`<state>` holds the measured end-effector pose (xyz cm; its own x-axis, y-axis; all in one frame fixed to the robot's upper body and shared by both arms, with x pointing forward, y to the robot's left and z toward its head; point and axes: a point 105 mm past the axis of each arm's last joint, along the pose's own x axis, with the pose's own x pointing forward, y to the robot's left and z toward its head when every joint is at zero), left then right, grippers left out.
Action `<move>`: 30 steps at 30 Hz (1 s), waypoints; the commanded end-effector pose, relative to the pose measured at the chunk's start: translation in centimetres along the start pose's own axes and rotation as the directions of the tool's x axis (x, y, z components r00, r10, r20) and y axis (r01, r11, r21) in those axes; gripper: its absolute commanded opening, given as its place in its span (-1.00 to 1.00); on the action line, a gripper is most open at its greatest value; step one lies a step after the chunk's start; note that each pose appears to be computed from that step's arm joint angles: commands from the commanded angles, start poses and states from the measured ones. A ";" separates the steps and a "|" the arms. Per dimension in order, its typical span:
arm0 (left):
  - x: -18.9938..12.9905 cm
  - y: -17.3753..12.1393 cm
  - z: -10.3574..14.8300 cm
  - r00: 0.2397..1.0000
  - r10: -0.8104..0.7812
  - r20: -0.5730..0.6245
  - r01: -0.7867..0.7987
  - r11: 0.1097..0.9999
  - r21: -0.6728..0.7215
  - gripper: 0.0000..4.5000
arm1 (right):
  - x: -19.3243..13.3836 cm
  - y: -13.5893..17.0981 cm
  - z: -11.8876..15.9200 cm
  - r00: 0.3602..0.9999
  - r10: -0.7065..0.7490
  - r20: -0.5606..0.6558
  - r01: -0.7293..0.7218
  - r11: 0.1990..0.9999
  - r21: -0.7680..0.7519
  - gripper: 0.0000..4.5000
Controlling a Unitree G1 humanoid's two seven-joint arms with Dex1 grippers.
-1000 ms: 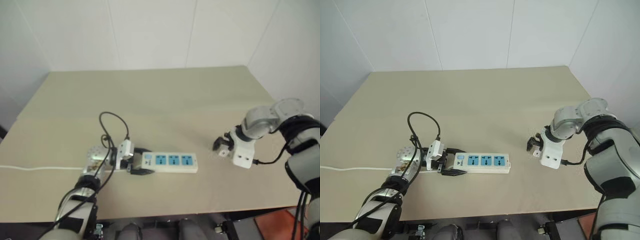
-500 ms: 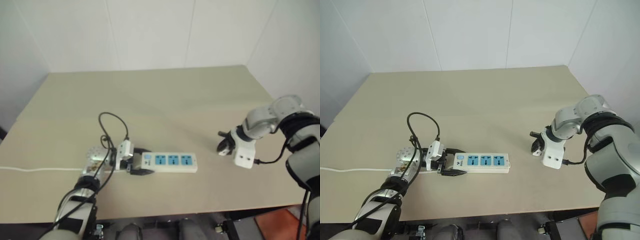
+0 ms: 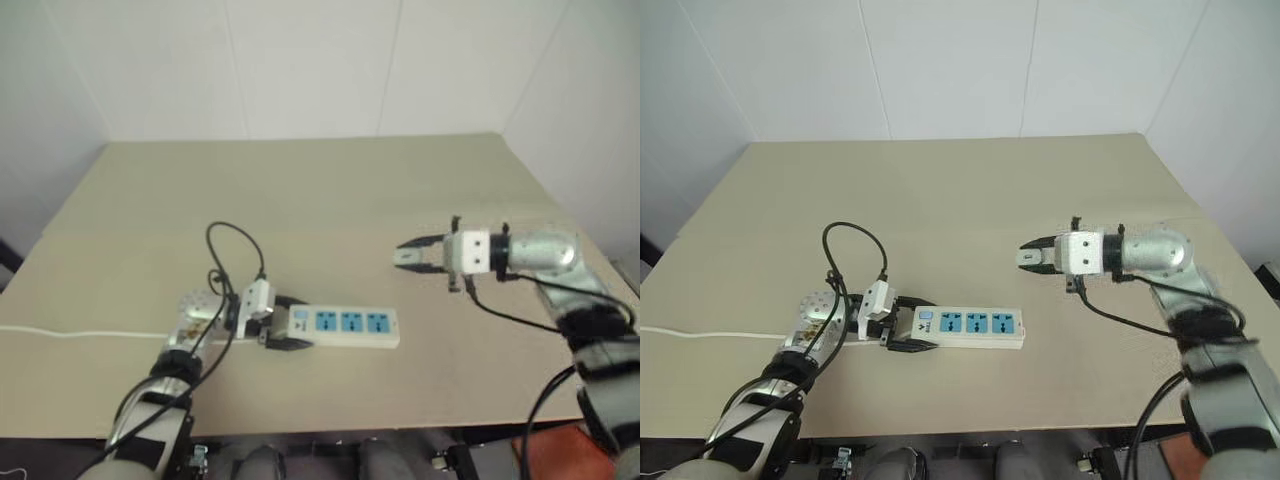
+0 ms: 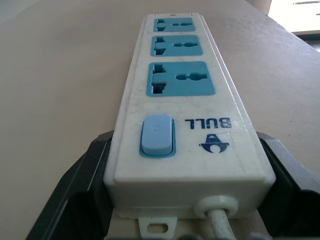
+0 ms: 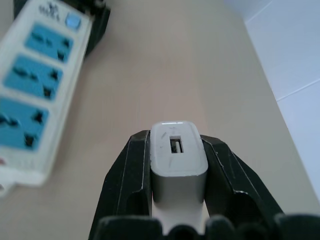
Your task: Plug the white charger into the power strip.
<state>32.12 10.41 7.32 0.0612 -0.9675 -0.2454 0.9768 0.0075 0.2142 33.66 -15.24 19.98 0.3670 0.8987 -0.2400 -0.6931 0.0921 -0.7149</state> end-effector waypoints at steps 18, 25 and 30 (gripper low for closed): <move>0.0 0.0 -0.4 0.999 0.018 -0.042 -0.020 0.999 -0.032 0.47 | 8.4 4.0 4.9 0.944 0.035 0.328 -0.167 0.908 0.384 -0.49; 0.0 0.2 -0.3 0.999 0.030 -0.036 -0.031 0.999 -0.028 0.47 | 8.8 3.2 4.3 0.929 0.037 0.368 -0.230 0.838 0.495 -0.49; 0.1 0.1 -0.3 0.999 0.021 -0.037 -0.022 0.999 -0.026 0.47 | 9.5 3.6 3.9 0.930 0.063 0.361 -0.255 0.819 0.513 -0.49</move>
<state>32.19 10.10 7.45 0.0748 -0.9645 -0.2533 0.9792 0.0229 0.2018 32.11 -4.74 16.69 0.0816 0.9956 -0.0468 -0.9824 0.0725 -0.1721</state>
